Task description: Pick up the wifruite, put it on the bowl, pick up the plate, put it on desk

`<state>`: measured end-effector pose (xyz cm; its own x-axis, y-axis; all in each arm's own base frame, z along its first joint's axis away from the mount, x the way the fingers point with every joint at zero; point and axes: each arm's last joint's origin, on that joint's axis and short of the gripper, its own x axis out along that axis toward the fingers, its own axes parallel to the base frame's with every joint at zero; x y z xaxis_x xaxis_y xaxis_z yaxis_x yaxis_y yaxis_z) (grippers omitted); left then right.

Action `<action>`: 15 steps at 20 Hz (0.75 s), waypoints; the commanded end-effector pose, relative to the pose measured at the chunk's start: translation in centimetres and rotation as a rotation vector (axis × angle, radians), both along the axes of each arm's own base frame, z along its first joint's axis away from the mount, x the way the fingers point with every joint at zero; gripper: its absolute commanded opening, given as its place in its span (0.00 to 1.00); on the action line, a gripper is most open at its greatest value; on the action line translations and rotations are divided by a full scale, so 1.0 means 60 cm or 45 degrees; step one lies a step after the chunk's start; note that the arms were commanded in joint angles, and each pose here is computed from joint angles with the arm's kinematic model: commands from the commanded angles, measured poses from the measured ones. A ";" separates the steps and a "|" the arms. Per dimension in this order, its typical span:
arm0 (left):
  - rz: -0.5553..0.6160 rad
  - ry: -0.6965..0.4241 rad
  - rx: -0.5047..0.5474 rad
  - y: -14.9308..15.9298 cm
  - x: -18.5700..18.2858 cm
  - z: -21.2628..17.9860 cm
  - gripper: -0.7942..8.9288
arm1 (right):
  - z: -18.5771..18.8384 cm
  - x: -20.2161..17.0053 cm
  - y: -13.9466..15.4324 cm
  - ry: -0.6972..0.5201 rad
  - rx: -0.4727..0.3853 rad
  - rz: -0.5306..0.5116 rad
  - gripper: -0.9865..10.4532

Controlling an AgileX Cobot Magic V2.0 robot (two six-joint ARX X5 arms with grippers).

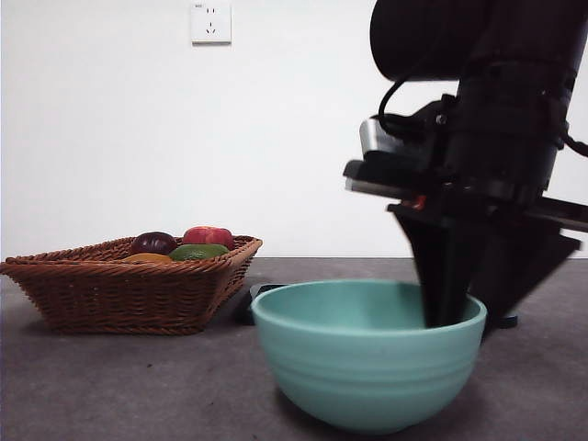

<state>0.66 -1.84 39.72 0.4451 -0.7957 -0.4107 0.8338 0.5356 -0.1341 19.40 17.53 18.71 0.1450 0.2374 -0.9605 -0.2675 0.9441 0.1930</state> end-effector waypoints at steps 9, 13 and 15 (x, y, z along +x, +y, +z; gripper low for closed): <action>-0.014 -0.020 -0.010 0.001 -0.001 0.005 0.72 | 0.100 -0.054 -0.039 -0.162 0.149 0.000 0.58; -0.014 -0.019 -0.010 0.001 -0.001 0.005 0.73 | 0.167 -0.112 -0.093 -0.308 0.288 -0.002 0.58; -0.014 -0.019 -0.010 0.001 -0.001 0.005 0.73 | 0.192 -0.147 -0.125 -0.388 0.353 0.010 0.58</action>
